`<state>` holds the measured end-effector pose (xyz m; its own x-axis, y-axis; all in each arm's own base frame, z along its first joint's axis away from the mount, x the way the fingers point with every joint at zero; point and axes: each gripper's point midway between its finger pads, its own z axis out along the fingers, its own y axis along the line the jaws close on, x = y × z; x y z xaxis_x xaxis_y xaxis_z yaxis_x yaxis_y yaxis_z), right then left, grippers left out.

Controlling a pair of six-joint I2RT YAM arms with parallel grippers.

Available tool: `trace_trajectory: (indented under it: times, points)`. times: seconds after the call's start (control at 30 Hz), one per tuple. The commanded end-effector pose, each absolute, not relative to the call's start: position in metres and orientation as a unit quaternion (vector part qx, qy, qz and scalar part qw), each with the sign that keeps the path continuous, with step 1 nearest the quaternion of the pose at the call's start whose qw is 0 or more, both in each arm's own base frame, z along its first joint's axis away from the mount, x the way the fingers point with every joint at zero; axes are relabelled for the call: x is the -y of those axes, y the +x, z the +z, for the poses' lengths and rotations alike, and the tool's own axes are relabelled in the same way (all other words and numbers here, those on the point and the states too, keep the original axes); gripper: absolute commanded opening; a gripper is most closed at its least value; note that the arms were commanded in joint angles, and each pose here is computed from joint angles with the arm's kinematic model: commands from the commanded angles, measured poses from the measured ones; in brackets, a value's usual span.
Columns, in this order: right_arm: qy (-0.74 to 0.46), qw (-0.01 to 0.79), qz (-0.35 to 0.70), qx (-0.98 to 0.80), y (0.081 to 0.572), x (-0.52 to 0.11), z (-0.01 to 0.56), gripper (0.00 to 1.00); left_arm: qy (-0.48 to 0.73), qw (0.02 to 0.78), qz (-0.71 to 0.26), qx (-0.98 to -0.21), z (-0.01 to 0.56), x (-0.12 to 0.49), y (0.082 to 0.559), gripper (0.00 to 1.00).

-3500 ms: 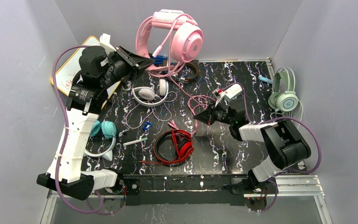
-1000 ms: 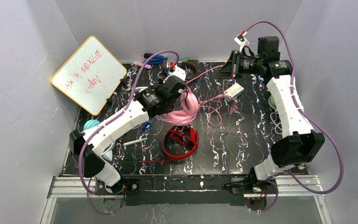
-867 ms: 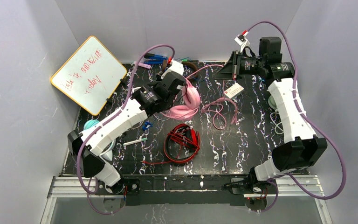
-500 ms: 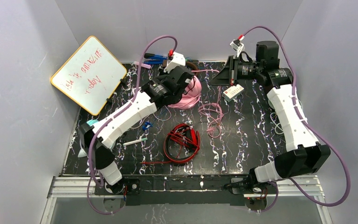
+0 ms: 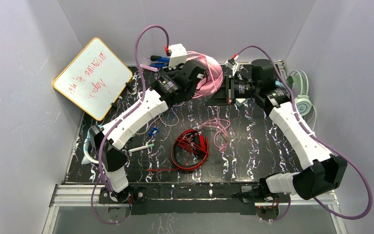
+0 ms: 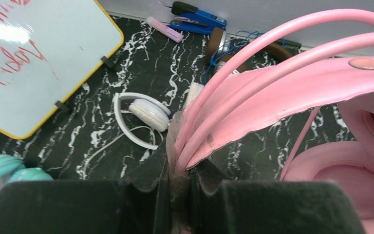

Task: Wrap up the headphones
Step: Wrap the headphones cable around the headphones.

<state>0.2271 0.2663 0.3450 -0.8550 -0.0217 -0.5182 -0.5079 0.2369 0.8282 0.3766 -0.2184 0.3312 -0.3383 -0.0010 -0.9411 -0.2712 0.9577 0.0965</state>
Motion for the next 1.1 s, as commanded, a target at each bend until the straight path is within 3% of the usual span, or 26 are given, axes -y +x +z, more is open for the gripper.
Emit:
trace_trajectory:
  times: [0.0,0.5,0.8,1.07]
  points:
    - [-0.188,0.238,0.594,-0.745,0.219,-0.273,0.356,0.10,-0.262,0.626,-0.006,-0.734,0.394,0.205,0.382,0.00]
    - [-0.144,0.290,0.543,-0.774,0.222,-0.270,0.287,0.16,-0.333,0.486,-0.189,-0.786,0.345,0.203,0.414,0.00]
    - [-0.152,0.305,0.506,-0.792,0.232,-0.265,0.236,0.16,-0.339,0.458,-0.261,-0.779,0.373,0.211,0.405,0.00]
    - [-0.172,0.314,0.477,-0.802,0.237,-0.261,0.211,0.30,-0.329,0.466,-0.298,-0.765,0.414,0.206,0.390,0.00]
